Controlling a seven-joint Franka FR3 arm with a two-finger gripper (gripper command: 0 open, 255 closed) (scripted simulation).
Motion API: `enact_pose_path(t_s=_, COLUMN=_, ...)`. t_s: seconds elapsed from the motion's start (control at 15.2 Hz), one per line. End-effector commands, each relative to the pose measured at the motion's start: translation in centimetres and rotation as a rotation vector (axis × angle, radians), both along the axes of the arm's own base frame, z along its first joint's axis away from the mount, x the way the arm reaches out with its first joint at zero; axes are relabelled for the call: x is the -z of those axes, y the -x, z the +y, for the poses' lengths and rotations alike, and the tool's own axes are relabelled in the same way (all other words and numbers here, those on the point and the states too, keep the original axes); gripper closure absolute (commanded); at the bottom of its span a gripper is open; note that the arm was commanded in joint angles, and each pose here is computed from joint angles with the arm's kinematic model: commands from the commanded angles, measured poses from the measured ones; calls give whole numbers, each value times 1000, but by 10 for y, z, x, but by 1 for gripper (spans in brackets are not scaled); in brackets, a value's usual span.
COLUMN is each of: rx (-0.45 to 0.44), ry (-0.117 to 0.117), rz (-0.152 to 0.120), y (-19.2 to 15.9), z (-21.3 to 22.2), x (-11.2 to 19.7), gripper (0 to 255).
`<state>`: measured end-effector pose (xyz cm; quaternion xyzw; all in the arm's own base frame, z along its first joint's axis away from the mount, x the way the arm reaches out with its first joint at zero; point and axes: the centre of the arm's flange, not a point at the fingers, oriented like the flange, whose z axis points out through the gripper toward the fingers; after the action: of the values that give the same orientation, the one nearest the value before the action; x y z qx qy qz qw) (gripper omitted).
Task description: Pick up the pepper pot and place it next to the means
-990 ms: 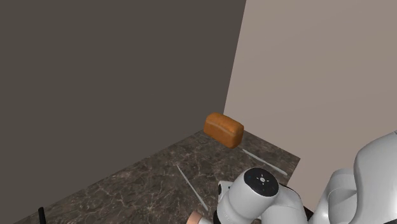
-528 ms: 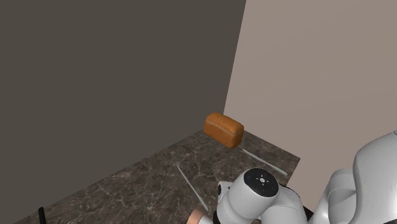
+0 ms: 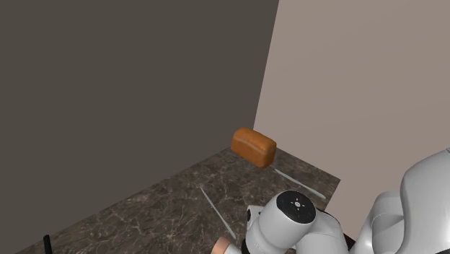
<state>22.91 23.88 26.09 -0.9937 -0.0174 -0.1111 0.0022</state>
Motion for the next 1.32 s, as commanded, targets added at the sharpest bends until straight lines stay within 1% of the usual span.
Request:
enact_pose_path(t_s=0.0, rx=1, ry=1, rz=2, y=0, z=-1, x=1, gripper=255)
enact_pose_path(t_s=1.25, rx=1, ry=1, rz=2, y=0, z=-1, x=-100, gripper=255)
